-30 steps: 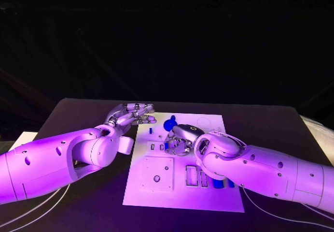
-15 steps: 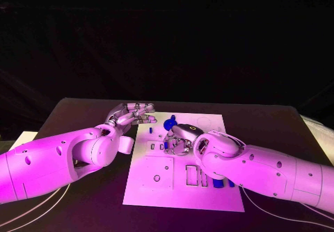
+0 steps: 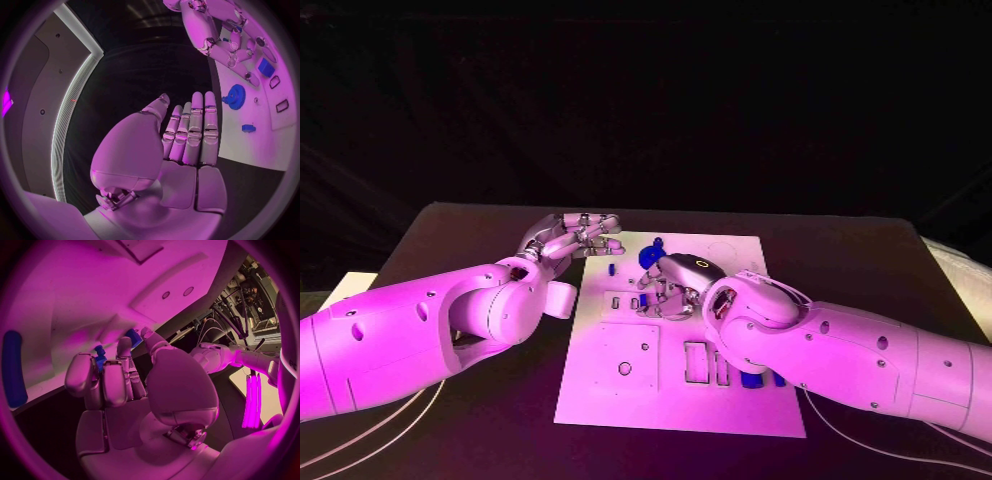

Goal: Assemble the parts on the task board

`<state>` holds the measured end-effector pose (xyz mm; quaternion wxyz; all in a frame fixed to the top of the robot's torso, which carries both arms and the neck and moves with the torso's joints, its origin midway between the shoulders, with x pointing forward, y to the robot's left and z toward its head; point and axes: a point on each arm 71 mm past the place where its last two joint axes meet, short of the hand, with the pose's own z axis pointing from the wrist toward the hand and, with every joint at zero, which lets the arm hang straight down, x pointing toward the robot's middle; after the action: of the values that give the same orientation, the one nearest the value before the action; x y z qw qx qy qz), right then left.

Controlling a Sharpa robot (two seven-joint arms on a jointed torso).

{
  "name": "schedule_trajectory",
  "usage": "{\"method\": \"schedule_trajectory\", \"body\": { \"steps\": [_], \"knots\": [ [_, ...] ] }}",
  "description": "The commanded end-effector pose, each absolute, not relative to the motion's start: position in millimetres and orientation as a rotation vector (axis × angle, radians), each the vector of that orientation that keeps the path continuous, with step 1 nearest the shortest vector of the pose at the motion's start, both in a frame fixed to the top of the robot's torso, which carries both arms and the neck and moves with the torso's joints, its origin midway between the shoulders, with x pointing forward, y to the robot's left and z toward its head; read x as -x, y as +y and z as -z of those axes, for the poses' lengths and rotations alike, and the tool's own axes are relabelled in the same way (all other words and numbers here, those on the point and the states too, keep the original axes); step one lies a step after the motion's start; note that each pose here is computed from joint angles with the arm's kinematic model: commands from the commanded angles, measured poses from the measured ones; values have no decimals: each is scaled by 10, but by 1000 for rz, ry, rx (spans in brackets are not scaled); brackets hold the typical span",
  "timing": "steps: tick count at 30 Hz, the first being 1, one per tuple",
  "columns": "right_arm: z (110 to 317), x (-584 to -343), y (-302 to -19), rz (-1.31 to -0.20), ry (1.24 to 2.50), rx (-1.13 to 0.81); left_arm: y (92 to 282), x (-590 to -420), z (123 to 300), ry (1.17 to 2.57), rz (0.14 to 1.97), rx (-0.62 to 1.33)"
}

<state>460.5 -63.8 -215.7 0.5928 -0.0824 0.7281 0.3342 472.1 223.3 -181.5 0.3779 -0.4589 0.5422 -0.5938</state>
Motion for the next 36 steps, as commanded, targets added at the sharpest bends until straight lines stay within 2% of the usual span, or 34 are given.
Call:
{"method": "schedule_trajectory", "body": {
  "steps": [1,6,9,13,17,20,23,28,36],
  "knots": [
    [2026,-4548,-658,-890,1532,174,2204,-4719,1812,1413,1541,1145],
    [1871,-4461,-787,-1061,1460,195,2197,-4713,1831,1486,1502,1081],
    [1711,-4451,-946,-1143,1450,187,2181,-4691,1867,1596,1444,1016],
    [1471,-4498,-1250,-1188,1460,99,2159,-4652,1935,1796,1288,911],
    [1303,-4564,-1540,-1186,1465,-12,2164,-4659,1981,1981,1124,873],
    [1181,-4621,-1785,-1165,1458,-89,2152,-4677,1983,2137,969,770],
    [1117,-4647,-1984,-1138,1449,-138,2103,-4729,1932,2235,804,605],
    [1095,-4691,-2160,-1099,1442,-187,2023,-4821,1856,2290,640,491],
    [1107,-4738,-2255,-1056,1445,-207,1909,-4987,1830,2312,488,398]
  ]
}}
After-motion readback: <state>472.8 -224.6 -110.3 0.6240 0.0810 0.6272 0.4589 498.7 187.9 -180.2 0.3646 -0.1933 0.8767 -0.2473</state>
